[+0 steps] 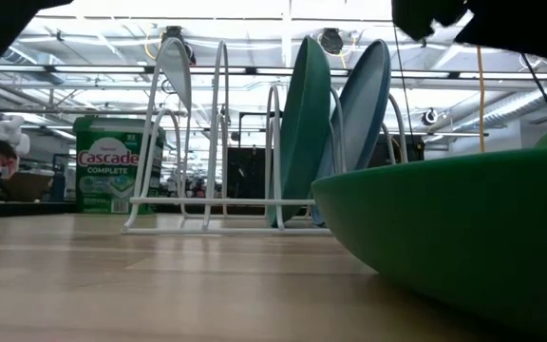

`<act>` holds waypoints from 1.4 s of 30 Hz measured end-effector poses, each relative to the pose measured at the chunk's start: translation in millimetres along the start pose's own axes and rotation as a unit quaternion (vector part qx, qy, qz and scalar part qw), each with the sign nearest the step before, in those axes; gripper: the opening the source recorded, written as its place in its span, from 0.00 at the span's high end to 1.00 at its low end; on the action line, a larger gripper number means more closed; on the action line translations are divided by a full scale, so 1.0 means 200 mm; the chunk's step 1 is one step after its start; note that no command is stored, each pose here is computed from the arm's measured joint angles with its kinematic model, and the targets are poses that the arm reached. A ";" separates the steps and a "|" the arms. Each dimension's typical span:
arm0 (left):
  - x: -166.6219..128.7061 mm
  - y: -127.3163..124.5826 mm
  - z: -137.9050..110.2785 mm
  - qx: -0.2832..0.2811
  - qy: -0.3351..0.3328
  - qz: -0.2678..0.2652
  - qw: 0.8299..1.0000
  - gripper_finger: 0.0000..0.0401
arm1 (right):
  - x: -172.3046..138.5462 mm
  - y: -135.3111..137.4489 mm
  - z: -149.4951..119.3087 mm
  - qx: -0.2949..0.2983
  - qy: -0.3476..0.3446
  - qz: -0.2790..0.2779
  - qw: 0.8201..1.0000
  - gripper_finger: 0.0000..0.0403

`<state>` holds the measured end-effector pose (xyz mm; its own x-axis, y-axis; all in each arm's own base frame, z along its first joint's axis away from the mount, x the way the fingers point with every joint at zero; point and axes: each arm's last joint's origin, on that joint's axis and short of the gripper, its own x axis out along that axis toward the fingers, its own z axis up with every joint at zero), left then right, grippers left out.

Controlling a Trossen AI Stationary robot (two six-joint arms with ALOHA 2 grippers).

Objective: Sort dishes
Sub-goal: Put the light green plate into the dish rack

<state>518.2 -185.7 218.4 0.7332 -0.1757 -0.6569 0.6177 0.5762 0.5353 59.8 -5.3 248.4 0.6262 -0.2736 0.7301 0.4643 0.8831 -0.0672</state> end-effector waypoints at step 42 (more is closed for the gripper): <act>-1.56 0.00 0.48 -0.150 -0.011 0.272 0.951 0.66 | 0.58 0.87 0.14 0.187 0.692 0.333 0.613 0.59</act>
<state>316.9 -207.8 475.2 0.9287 0.1983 -0.3135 0.0396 0.7873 0.6153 195.0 126.8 341.0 0.6510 0.3620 -0.6672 -0.1963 0.9293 0.3127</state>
